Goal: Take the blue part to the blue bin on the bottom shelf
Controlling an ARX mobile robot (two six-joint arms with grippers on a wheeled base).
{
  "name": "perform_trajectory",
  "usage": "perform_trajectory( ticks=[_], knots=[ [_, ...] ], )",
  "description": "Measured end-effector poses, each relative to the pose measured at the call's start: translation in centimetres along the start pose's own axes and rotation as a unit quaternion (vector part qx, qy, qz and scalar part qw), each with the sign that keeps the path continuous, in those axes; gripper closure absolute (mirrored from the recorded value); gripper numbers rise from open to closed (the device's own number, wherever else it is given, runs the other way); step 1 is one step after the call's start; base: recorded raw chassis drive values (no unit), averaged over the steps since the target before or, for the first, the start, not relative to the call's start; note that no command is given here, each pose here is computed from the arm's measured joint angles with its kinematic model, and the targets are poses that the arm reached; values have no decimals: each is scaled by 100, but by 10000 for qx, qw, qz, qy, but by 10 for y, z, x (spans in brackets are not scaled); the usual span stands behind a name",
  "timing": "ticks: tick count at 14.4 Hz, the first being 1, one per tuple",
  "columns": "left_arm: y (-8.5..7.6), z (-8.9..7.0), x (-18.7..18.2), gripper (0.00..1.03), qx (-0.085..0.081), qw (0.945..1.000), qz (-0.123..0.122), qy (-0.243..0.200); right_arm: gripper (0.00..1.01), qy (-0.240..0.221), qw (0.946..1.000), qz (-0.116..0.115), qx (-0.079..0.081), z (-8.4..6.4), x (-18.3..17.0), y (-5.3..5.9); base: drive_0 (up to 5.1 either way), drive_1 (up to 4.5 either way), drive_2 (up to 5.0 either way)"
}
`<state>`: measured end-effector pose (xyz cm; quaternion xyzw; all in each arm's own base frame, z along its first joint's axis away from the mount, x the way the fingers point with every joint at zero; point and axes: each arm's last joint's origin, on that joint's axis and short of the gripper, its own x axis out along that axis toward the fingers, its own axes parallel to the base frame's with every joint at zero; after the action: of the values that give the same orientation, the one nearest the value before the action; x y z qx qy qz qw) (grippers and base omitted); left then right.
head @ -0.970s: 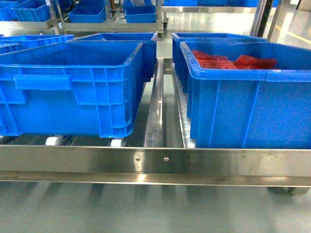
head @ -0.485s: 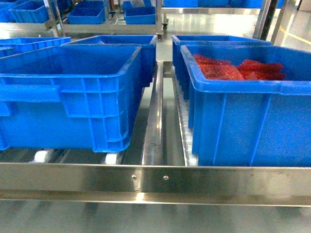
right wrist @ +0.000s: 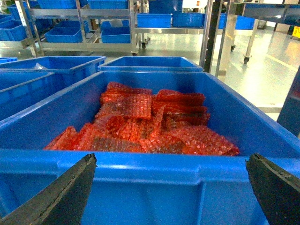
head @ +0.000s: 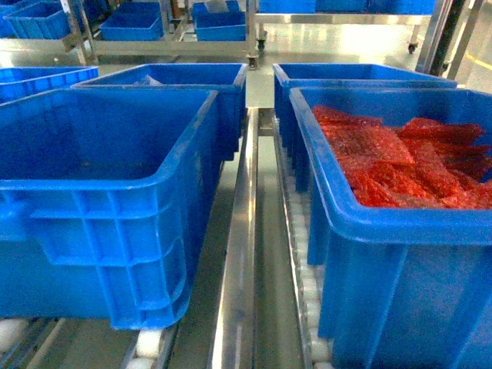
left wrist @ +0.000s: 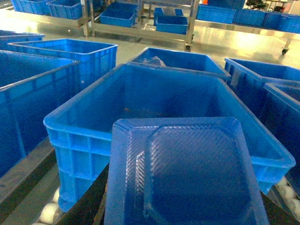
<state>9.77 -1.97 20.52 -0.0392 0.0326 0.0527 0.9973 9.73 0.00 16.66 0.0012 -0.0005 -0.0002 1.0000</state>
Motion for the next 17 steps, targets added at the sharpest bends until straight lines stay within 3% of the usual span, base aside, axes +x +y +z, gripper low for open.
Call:
perform_trajectory(
  ticks=[4,17],
  knots=[
    [0,0,0,60,1,10000,2,2,3,-10,10000,0,0,0,0,0,-3,408,-414],
    [0,0,0,60,9,10000,2,19,3,-4,10000,0,0,0,0,0,0,0,0]
  ],
)
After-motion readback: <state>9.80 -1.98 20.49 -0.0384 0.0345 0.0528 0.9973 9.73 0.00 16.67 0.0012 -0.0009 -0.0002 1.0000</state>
